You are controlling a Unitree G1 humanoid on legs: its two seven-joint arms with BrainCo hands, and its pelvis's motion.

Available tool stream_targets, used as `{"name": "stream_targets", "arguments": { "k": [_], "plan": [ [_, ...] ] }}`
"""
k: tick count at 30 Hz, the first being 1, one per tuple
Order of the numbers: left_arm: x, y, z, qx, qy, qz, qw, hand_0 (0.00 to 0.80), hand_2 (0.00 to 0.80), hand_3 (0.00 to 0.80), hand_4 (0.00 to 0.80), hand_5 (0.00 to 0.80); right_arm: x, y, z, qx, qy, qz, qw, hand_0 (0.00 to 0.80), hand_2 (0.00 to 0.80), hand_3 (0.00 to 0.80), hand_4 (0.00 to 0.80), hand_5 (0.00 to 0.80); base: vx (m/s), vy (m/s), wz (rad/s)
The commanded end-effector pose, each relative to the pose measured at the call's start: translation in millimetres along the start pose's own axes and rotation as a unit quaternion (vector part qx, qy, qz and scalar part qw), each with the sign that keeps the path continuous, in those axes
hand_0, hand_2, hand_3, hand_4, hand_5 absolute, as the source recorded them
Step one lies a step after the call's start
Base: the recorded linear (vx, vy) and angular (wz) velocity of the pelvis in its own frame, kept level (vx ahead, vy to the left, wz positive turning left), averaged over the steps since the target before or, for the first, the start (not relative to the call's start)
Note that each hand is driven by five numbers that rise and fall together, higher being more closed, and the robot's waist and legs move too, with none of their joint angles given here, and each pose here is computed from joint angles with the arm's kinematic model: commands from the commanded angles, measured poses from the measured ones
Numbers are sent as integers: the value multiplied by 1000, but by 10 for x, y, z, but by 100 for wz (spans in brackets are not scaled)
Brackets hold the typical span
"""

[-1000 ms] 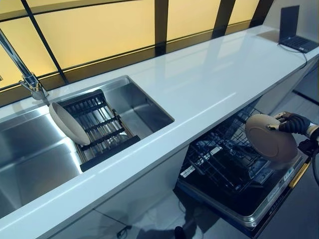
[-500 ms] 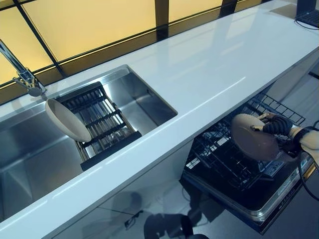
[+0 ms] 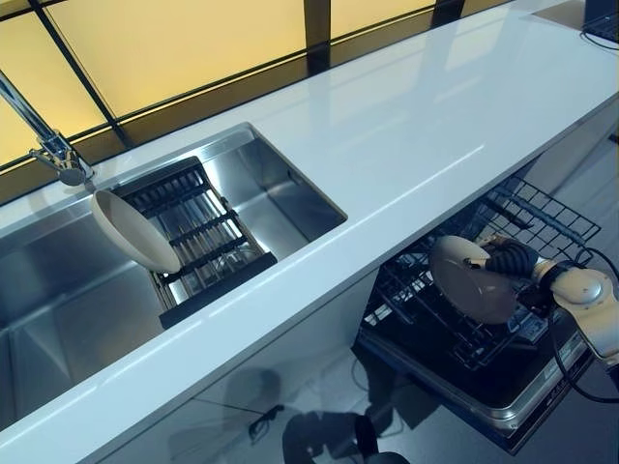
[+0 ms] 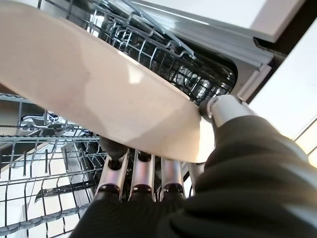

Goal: Take plates into dishwasher

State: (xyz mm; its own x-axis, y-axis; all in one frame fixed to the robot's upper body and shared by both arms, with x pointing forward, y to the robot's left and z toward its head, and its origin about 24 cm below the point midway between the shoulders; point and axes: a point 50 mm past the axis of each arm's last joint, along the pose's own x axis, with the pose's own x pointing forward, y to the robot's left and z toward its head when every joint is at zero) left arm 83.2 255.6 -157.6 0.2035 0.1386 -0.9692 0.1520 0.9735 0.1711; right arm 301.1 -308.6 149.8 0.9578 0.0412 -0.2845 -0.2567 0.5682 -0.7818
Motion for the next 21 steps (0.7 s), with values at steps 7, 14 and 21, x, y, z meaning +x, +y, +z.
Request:
{"name": "stream_targets", "arguments": {
  "k": [7,14,21],
  "plan": [
    [-14,122,23,12,6,10,1000,0,0,0,0,0,118,117,-3,-34,-7,-12,999,800,800,800,800,800,7,3,3],
    [-11,89,103,15,-7,4,1000,0,0,0,0,0,175,255,-143,-71,21,5,997,800,800,800,800,800,0,2,2],
    [-12,87,126,20,-10,-1,1000,0,0,0,0,0,191,351,-263,-70,39,10,997,800,800,800,800,800,-1,0,1]
  ]
}}
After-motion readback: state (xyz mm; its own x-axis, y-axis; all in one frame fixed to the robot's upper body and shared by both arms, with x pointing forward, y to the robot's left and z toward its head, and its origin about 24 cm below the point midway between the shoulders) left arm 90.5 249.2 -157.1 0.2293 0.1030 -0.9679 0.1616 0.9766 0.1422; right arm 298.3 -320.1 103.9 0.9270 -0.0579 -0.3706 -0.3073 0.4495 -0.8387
